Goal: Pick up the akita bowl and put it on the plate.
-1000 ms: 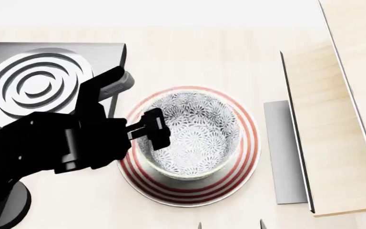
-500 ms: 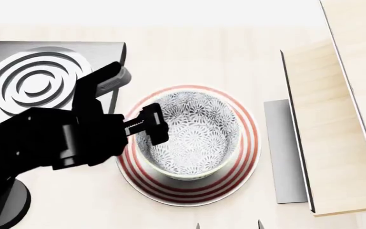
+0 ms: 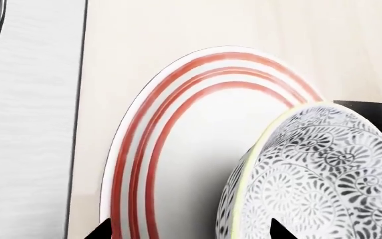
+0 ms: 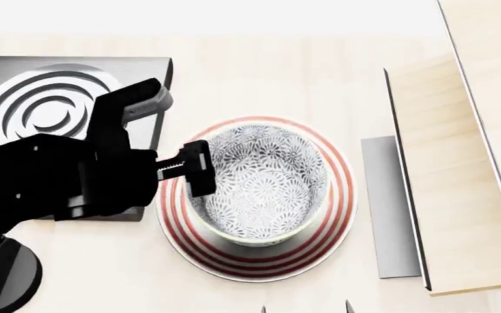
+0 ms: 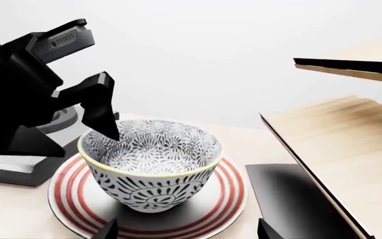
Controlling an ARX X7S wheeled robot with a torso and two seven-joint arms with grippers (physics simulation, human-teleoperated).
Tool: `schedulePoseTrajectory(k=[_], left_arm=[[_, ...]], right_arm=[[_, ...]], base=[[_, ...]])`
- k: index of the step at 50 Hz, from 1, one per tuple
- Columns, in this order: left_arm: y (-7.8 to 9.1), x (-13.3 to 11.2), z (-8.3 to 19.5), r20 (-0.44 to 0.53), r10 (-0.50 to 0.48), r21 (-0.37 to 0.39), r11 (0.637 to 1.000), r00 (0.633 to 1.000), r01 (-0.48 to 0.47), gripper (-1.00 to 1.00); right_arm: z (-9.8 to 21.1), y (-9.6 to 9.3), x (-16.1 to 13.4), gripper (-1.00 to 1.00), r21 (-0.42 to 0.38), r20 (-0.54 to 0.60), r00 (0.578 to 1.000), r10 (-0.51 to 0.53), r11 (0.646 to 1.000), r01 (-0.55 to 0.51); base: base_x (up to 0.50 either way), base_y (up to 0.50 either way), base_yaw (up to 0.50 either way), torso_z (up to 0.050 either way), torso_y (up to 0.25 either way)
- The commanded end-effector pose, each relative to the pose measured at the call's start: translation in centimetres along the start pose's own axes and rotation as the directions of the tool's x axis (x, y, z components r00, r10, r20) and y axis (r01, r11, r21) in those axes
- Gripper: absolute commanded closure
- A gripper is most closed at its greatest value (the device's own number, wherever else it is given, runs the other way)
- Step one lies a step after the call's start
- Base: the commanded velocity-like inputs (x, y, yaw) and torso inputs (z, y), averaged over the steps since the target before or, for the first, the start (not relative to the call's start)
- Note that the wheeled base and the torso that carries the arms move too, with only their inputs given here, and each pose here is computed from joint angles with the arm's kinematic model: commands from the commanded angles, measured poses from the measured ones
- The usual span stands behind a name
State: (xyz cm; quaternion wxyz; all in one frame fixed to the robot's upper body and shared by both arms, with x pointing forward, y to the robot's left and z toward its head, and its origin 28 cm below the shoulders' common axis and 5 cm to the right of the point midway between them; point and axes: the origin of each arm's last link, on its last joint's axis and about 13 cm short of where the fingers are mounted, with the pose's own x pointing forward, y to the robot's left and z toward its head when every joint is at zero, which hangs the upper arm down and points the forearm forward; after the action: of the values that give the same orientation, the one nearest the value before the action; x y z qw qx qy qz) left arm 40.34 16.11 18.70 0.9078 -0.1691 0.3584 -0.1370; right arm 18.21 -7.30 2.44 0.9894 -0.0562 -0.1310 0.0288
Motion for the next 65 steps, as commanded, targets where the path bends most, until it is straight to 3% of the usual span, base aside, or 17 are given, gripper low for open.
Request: schedulePoseTrajectory(k=[1,18,25,34,46,57,61,64,65], left_arm=[[0.5,-0.6,0.8,0.019,-0.008,0.035,0.999,1.0,0.007,-1.0],[0.2,-2.0,3.7,0.133,-0.008,0.135,0.991,0.991,-0.011,-1.0],[0.1,-4.8,4.0,0.208,0.002,0.166,0.985,0.978,-0.037,-1.0],[0.0,-9.5,2.9,0.333,-0.014,0.19,0.98,0.943,-0.052,-1.0],[-1.3,-15.7,0.3,0.493,-0.058,0.283,0.954,0.868,-0.097,-1.0],[-0.8,-18.8,-3.3,0.583,-0.082,0.32,0.937,0.808,-0.136,-1.0],[0.3,-19.3,-4.4,0.646,-0.068,0.313,0.932,0.761,-0.183,-1.0],[0.8,-19.4,-4.9,0.661,-0.042,0.309,0.925,0.749,-0.22,-1.0],[0.9,-19.6,-4.9,0.661,-0.057,0.298,0.935,0.748,-0.193,-1.0]], right_arm=[[0.0,0.1,-0.1,-1.0,-0.002,0.0,1.0,0.004,1.0,-0.004],[0.4,0.2,-0.2,-1.0,-0.004,0.01,1.0,0.005,1.0,-0.005],[0.6,0.1,-0.3,-1.0,-0.003,0.018,1.0,-0.002,1.0,0.002],[0.7,0.1,-0.3,-1.0,-0.006,0.021,1.0,-0.002,1.0,0.002],[0.6,0.1,-0.3,-1.0,-0.003,0.022,1.0,-0.003,1.0,0.003],[0.6,0.0,-0.2,-1.0,-0.005,0.021,1.0,-0.013,1.0,0.013],[0.8,-0.1,-0.2,-1.0,-0.009,0.029,0.999,-0.022,1.0,0.022],[0.9,-0.2,-0.2,-1.0,-0.012,0.031,0.999,-0.026,1.0,0.027],[1.0,-0.3,-0.1,-1.0,-0.017,0.034,0.999,-0.031,0.999,0.031]], base=[[0.0,0.0,0.0,0.0,0.0],[0.0,0.0,0.0,0.0,0.0],[0.0,0.0,0.0,0.0,0.0],[0.0,0.0,0.0,0.0,0.0],[0.0,0.0,0.0,0.0,0.0],[0.0,0.0,0.0,0.0,0.0],[0.0,0.0,0.0,0.0,0.0],[0.0,0.0,0.0,0.0,0.0],[0.0,0.0,0.0,0.0,0.0]])
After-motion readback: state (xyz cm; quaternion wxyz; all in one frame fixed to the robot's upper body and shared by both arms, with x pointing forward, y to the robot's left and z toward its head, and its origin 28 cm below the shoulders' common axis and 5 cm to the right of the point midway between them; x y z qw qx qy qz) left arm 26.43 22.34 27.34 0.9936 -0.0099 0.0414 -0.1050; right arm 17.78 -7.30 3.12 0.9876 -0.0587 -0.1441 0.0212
